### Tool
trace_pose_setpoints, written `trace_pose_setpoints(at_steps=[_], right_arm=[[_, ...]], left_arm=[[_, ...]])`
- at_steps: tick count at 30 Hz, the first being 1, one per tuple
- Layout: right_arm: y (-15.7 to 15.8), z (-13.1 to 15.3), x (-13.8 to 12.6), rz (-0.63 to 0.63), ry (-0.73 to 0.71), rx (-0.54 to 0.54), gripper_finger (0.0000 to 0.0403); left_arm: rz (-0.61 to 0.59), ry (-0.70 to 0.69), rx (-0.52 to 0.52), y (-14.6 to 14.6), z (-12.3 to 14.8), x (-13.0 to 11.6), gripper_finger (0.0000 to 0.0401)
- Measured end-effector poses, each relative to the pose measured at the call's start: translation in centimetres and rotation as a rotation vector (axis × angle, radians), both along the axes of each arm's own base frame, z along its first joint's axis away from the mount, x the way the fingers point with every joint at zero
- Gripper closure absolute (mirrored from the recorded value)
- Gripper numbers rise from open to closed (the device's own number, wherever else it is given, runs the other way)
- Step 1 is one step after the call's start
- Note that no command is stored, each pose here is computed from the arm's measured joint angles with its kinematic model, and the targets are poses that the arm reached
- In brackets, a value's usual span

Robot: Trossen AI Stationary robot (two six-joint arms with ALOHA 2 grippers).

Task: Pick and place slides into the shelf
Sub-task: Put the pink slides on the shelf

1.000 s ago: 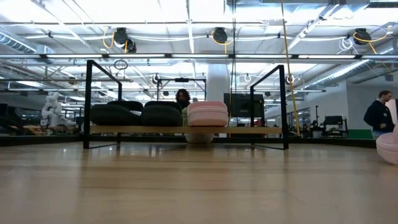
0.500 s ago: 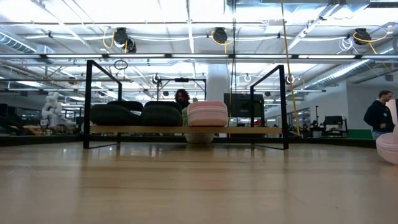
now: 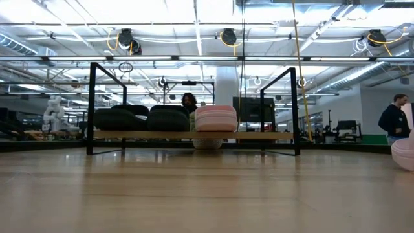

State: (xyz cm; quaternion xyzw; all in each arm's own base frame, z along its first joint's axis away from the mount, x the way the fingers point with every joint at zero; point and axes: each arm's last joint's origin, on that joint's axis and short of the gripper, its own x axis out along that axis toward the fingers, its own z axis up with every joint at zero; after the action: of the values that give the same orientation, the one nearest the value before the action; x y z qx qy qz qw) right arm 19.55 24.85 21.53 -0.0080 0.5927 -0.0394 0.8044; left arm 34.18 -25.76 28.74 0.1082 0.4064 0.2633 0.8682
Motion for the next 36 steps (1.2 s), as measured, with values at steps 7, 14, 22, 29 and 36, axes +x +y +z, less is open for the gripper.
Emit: trace_pose_setpoints(at_steps=[7, 14, 22, 29, 36], right_arm=[[-0.8, -1.6, -0.4, -0.054, 0.044, -0.015, 0.0255], [-2.5, -4.6, -0.8, -0.112, 0.131, -0.005, 0.0254], [-3.1, -4.6, -0.7, -0.127, 0.16, -0.029, 0.0264], [-2.5, -3.4, -0.4, -0.131, 0.191, 0.008, 0.0272], [-2.4, -2.8, -1.0, -0.231, 0.258, 0.015, 0.0273]], left_arm=[[-0.003, 0.005, -0.002, -0.1, 0.0, 0.0, 0.0256], [-0.005, 0.007, 0.0, 0.0, 0.0, 0.0, 0.0256], [-0.005, 0.007, 0.0, 0.0, 0.0, 0.0, 0.0256], [-0.005, 0.007, 0.0, 0.0, 0.0, 0.0, 0.0256], [-0.006, 0.006, -0.001, -0.1, 0.0, -0.1, 0.0256]])
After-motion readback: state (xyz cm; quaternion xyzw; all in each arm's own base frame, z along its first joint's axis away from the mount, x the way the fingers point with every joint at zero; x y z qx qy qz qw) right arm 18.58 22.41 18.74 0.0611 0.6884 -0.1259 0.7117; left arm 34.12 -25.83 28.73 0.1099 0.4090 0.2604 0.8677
